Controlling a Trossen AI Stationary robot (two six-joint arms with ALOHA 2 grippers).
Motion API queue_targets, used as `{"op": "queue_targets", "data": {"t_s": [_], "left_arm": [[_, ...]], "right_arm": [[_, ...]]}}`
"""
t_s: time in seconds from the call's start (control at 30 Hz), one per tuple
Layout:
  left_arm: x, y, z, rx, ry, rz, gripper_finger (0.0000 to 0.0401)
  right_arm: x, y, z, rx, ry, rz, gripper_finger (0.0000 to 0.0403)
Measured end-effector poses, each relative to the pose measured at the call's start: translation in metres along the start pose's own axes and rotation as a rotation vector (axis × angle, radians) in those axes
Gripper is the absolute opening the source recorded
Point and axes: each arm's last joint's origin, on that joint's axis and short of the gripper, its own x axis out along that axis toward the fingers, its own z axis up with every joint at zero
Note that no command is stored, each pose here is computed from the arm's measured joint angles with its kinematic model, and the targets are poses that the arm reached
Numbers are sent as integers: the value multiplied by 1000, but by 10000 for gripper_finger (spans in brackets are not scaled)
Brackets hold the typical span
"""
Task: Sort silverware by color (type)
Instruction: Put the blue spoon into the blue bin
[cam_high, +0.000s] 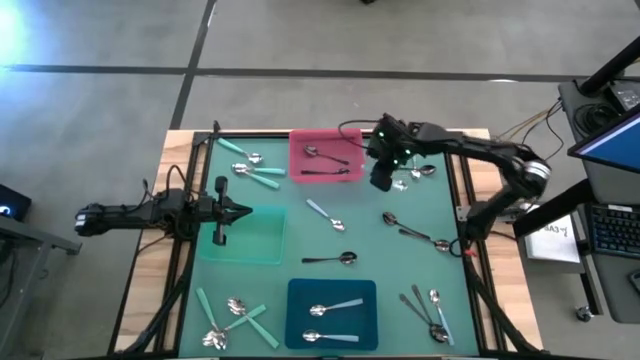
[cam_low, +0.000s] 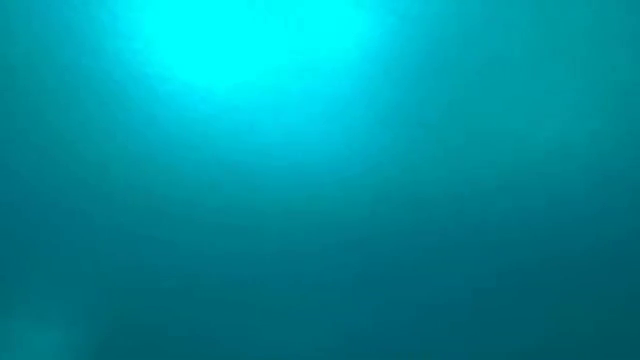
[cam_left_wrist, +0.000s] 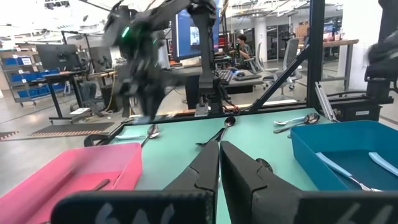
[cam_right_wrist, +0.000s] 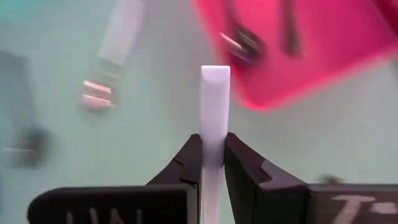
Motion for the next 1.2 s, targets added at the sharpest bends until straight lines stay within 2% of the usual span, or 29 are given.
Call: {"op": "queue_targets", "data": {"t_s": [0.13,0.27,0.4,0.53,0.7,0.87,0.97,1.13,1.2], "left_arm": [[0,0,0,0,0,0,0],[0,0,0,0,0,0,0],[0,0,0,0,-1,0,0],[0,0,0,0,0,0,0],[0,0,0,0,-1,0,0],[0,0,0,0,0,0,0],[0,0,0,0,0,0,0],[0,0,0,0,0,0,0],[0,0,0,0,0,0,0]], "right_arm": [[-19,61,2,-10,-118,119,31],[-27,135,1,-51,-277,274,31],[-24,205,-12,-98,-389,338,31],[-5,258,-32,-118,-434,351,31],[34,281,-42,-60,-339,332,31],[67,299,-44,-1,-118,503,31],[84,307,-47,-57,-10,540,31],[95,311,-44,-151,54,484,31],[97,311,-41,-152,65,472,49]]}}
